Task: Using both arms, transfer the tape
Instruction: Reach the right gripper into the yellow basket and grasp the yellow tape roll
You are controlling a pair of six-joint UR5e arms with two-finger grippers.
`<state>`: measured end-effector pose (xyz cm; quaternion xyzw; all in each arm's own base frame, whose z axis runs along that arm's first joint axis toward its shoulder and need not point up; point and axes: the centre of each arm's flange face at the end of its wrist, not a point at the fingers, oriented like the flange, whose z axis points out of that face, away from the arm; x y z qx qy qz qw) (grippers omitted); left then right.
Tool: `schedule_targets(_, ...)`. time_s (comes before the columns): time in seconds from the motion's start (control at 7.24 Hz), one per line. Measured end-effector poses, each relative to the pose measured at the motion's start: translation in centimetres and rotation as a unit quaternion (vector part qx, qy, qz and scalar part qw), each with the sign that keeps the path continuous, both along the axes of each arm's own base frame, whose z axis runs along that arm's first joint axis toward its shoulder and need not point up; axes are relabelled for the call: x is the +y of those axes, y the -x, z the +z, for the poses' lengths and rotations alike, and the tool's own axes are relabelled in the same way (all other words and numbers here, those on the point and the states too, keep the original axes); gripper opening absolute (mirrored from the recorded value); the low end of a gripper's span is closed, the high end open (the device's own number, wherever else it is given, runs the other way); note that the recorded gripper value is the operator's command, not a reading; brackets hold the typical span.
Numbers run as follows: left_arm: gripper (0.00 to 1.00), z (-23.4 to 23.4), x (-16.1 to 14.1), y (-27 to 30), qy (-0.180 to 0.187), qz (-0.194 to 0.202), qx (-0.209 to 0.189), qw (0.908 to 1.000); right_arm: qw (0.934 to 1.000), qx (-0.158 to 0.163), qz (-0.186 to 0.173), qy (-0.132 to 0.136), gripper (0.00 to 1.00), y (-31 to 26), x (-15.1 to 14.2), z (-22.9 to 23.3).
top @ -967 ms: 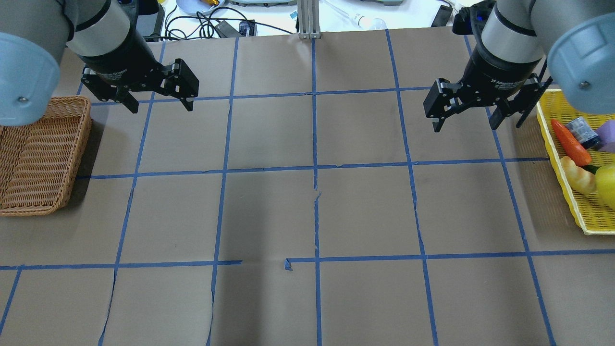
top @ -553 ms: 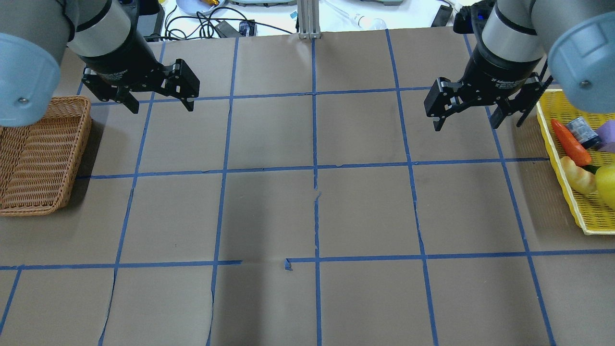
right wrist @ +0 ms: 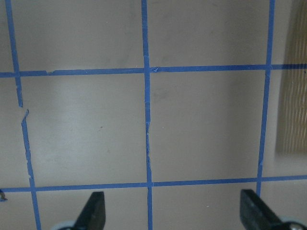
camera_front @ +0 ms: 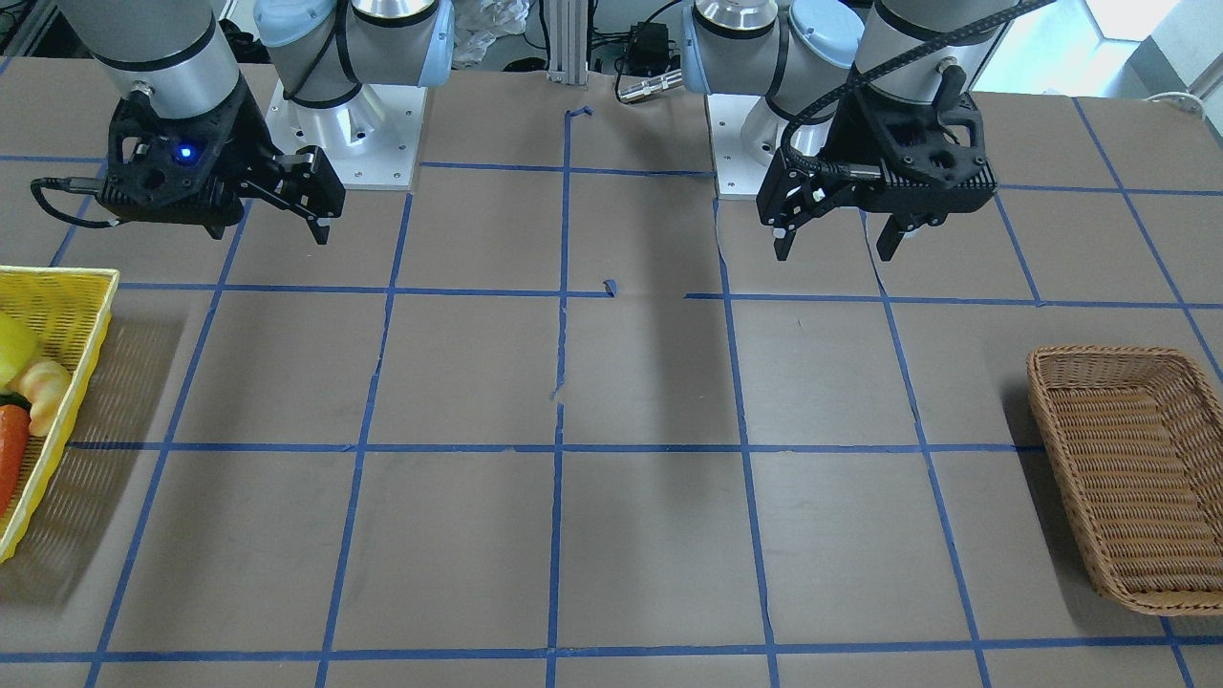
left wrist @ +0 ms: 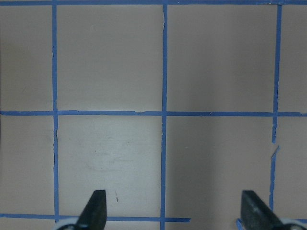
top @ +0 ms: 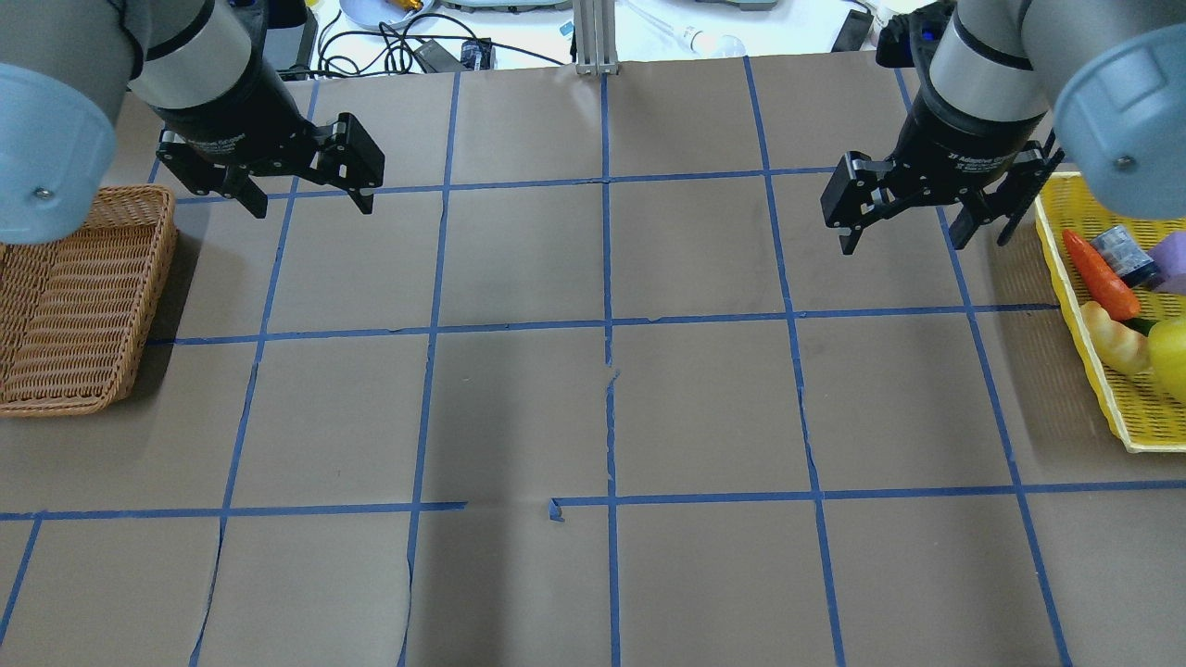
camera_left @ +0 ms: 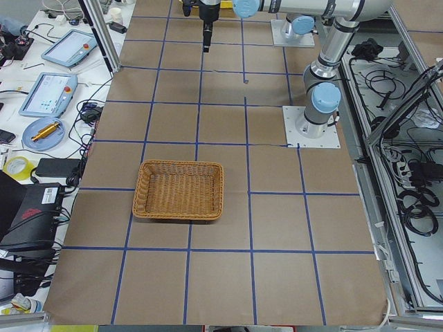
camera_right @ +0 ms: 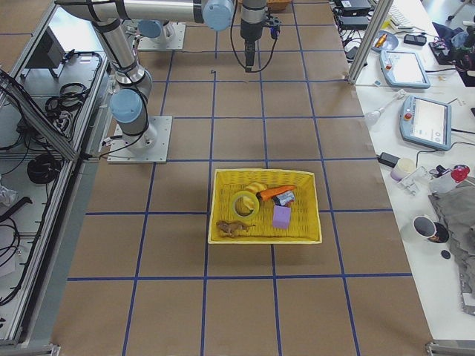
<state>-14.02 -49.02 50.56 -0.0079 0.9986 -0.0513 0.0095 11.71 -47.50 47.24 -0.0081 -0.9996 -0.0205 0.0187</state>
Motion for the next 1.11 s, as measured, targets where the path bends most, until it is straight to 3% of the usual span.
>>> schedule_targets(0.41,1.0,-0.1,-0.1,0.0,-0.001,0.0,0.001,1.0,0.9999,-0.007,-0.007,-0.006,1.0,5.4,-1.1,-0.3)
schedule_targets(0.69,1.0,-0.1,-0.1,0.0,-0.001,0.0,0.001,1.0,0.9994,-0.021,-0.007,-0.026,1.0,15.4,-2.5,-2.4)
schedule_targets(1.11,1.0,0.1,-0.1,0.0,0.001,0.0,0.001,1.0,0.9967,-0.061,0.009,-0.053,1.0,31.1,-2.3,-8.3)
